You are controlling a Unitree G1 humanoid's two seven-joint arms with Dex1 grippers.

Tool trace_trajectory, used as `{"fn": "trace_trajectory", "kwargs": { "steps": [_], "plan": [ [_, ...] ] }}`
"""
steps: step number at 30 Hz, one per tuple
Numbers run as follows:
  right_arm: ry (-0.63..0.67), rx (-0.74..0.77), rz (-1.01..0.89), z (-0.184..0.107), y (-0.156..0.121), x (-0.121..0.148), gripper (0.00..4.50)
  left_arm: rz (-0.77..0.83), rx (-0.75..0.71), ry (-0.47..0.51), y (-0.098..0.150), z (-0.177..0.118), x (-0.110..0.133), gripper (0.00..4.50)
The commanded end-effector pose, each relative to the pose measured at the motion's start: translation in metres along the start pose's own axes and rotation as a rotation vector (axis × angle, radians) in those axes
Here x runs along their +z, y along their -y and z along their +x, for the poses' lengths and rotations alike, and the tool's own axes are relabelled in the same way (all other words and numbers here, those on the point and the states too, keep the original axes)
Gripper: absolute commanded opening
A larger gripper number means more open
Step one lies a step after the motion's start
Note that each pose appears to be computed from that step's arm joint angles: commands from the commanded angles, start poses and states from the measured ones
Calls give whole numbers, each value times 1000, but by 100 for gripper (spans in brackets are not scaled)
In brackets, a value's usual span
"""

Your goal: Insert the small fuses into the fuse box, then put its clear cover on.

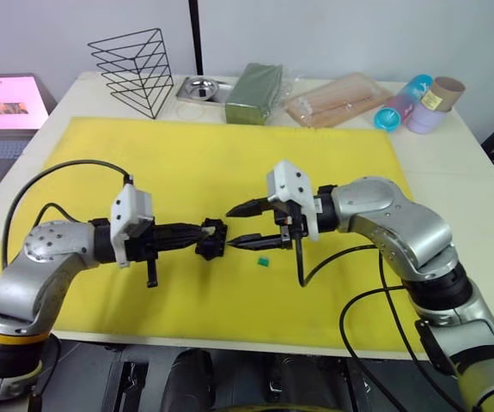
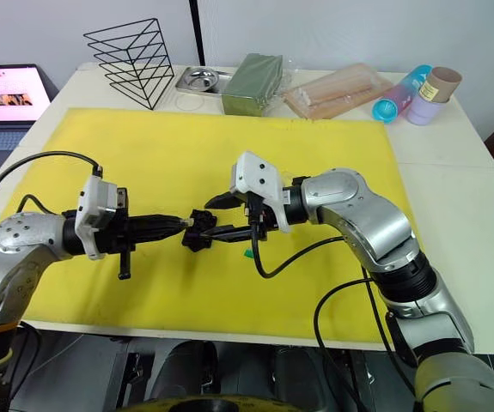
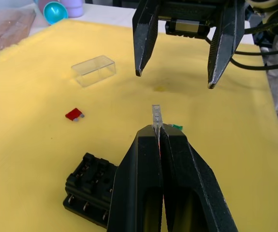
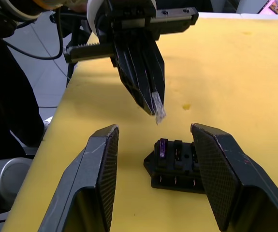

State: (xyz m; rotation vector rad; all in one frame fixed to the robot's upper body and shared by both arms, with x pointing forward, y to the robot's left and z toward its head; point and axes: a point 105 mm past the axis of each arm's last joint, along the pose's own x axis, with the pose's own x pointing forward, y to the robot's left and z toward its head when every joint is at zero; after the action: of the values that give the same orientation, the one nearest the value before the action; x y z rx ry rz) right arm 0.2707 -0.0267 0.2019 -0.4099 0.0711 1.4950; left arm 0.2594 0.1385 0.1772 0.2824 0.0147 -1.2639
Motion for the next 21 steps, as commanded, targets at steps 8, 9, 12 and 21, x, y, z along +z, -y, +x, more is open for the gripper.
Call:
{"fn": "trace_trajectory", "kwargs": {
  "steps": [8,9,12,21],
  "plan": [
    [29,-13,-76,9,-6,12,151,118,-28,17,3,6,8,0],
    [30,-14,-76,9,-6,12,128,118,-29,18,3,6,8,0],
    [28,-18,-77,9,-6,12,23,118,-29,16,4,6,8,0],
    [15,-12,-79,10,-6,9,23,137,-33,27,4,7,11,0]
  ]
}}
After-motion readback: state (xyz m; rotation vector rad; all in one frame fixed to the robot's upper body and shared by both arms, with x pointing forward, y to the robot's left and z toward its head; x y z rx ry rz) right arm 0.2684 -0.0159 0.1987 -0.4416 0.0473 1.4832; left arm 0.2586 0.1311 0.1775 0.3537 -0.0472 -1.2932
